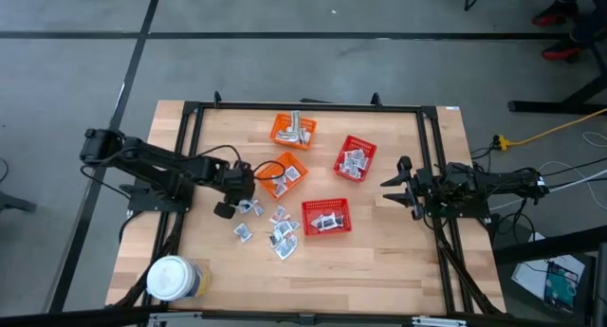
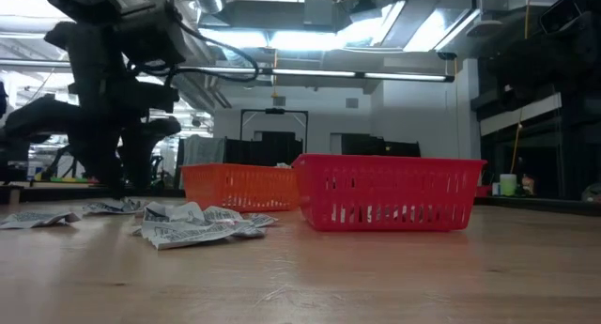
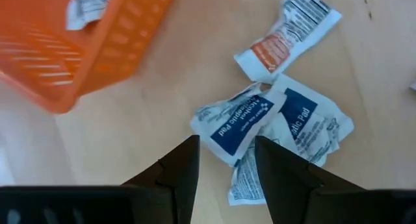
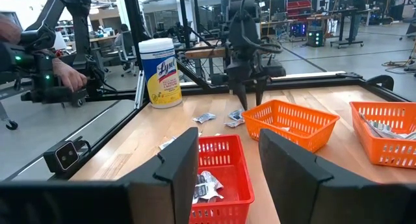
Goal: Pick & Place First Aid Supplies
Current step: Put the blue alcohol pad into the bottom orange bin
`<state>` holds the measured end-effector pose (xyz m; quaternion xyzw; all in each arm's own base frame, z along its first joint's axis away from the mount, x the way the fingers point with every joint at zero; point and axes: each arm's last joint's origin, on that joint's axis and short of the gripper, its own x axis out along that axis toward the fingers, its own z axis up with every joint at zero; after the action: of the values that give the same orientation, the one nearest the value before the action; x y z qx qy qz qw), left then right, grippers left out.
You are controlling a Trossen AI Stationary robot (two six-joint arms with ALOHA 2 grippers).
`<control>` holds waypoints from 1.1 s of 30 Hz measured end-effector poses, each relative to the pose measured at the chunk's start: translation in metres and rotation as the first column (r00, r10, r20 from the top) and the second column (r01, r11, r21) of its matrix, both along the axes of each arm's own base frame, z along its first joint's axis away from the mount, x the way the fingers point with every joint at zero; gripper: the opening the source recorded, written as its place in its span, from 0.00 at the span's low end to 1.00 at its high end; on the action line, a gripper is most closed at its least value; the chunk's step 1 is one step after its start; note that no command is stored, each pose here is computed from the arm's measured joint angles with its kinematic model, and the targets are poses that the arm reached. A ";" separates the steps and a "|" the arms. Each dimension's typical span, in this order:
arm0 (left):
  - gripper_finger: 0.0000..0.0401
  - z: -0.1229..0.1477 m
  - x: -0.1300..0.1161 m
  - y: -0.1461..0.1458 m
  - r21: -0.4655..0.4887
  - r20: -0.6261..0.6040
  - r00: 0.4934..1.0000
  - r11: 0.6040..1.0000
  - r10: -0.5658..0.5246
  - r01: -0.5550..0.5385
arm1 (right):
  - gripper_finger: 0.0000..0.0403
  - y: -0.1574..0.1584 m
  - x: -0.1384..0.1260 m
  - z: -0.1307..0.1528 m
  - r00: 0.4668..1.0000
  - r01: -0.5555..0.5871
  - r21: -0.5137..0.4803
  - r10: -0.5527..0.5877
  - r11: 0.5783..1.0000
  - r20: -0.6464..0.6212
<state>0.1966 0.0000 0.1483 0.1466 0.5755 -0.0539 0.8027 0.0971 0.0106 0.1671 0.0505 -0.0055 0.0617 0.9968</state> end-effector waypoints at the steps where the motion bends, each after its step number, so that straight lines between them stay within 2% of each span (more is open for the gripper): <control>1: 0.36 -0.001 0.000 0.000 -0.007 -0.008 1.000 1.000 -0.009 0.009 | 0.40 0.000 0.000 0.000 1.000 0.000 0.000 0.000 1.000 0.000; 6: 0.36 -0.008 0.005 -0.002 -0.022 -0.019 0.996 0.996 -0.082 0.082 | 0.40 0.000 0.000 0.000 1.000 0.000 0.000 0.000 1.000 0.000; 11: 0.33 -0.010 0.010 -0.002 -0.013 -0.022 0.996 0.996 -0.086 0.086 | 0.40 0.000 0.000 0.000 1.000 0.000 0.000 0.000 1.000 0.000; 14: 0.26 -0.008 0.012 -0.003 -0.012 -0.013 0.996 0.996 -0.086 0.086 | 0.40 0.000 0.000 0.000 1.000 0.000 0.000 0.000 1.000 0.000; 19: 0.07 -0.008 0.013 -0.003 -0.016 -0.013 0.996 0.996 -0.085 0.085 | 0.40 0.000 0.000 0.000 1.000 0.000 0.000 0.000 1.000 0.000; 22: 0.02 -0.008 0.013 -0.003 -0.023 -0.012 0.998 0.998 -0.065 0.064 | 0.40 0.000 0.000 0.000 1.000 0.000 0.000 0.000 1.000 0.000; 27: 0.01 -0.005 0.014 -0.002 -0.039 -0.004 1.000 0.999 0.028 -0.028 | 0.40 0.000 0.000 0.000 1.000 0.000 0.000 0.000 1.000 0.000; 33: 0.01 0.011 0.027 -0.002 -0.037 0.067 0.991 0.993 0.112 -0.110 | 0.40 0.000 0.000 0.000 1.000 0.000 0.000 0.000 1.000 0.000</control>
<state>0.2240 -0.0016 0.1594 0.1027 0.5537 -0.0138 0.8263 0.0971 0.0106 0.1670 0.0503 -0.0054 0.0617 0.9968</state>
